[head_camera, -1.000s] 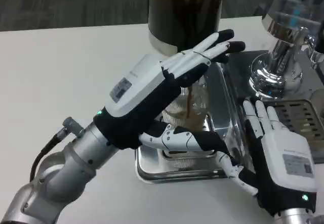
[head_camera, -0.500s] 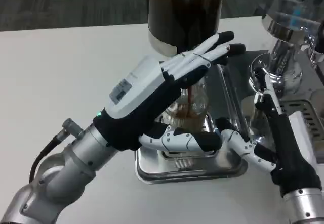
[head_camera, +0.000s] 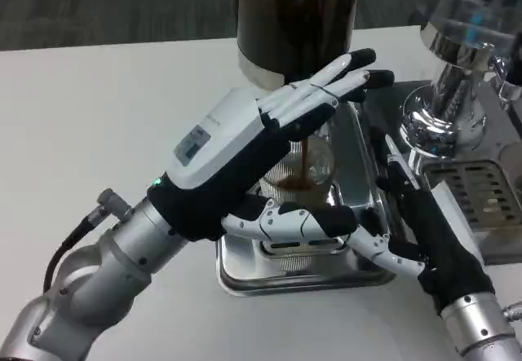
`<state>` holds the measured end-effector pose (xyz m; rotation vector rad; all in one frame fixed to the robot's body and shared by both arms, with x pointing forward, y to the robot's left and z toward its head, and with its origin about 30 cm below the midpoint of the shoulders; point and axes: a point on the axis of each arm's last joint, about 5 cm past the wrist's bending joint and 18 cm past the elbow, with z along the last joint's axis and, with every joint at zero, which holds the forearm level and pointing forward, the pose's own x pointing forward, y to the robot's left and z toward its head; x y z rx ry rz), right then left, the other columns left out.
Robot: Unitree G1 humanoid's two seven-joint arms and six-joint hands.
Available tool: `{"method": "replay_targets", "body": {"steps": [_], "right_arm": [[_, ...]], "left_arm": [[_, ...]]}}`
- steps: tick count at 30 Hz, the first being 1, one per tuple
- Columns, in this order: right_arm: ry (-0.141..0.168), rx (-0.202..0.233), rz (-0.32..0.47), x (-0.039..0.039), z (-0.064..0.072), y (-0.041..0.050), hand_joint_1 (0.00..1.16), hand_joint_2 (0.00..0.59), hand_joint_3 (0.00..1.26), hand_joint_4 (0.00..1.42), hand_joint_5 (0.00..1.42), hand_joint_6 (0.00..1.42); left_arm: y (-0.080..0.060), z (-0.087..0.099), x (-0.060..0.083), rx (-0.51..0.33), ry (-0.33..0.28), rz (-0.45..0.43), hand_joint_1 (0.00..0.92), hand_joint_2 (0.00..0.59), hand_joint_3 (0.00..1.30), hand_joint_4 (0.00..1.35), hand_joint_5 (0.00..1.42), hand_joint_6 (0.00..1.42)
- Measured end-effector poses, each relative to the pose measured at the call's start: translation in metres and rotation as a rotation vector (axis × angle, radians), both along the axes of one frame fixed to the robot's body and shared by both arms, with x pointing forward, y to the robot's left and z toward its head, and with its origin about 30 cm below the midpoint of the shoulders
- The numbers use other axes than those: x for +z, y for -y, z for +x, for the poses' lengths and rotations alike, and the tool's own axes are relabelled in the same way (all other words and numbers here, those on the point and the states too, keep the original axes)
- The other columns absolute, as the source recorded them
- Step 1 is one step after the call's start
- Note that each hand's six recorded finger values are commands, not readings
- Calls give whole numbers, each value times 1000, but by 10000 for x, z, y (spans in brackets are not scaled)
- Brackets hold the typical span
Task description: Grasp the cup under the faucet to collect the drink, then remove the cup.
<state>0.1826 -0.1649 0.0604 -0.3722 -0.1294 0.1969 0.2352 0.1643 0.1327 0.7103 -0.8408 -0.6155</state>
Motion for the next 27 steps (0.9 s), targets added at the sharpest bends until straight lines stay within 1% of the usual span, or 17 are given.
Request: {"method": "replay_targets", "body": {"steps": [1,3,6,10,13,18,22,24,27], "right_arm": [[-2,2,5,-6,15,-7,579,201,0,0,0,81],[6,13,8,-8,43,-15,581,201,0,0,0,81],[9,23,16,-18,80,-36,583,202,0,0,0,80],[2,34,27,-39,101,-74,585,202,0,0,0,82],[-8,41,31,-59,103,-98,583,200,0,0,0,87],[-2,47,31,-48,120,-107,577,201,0,0,0,91],[5,62,19,-39,132,-128,572,203,0,0,0,93],[6,67,23,-41,130,-147,570,204,0,0,0,95],[4,68,25,-46,129,-152,568,204,0,0,0,96]], "left_arm": [[-5,1,4,0,-1,1,0,146,134,0,213,219],[-14,1,11,-2,-1,5,0,148,135,0,213,219],[-22,2,18,-1,1,7,0,150,139,0,213,219],[-21,5,21,-1,2,7,0,151,142,0,213,219],[-20,7,23,0,1,7,0,152,142,0,213,219],[-18,8,25,1,2,7,0,155,143,0,213,219],[-18,9,29,2,2,7,0,159,143,0,213,219],[-19,10,32,5,3,6,0,168,143,0,213,219],[-34,14,40,15,4,4,0,170,143,3,224,219]]}}
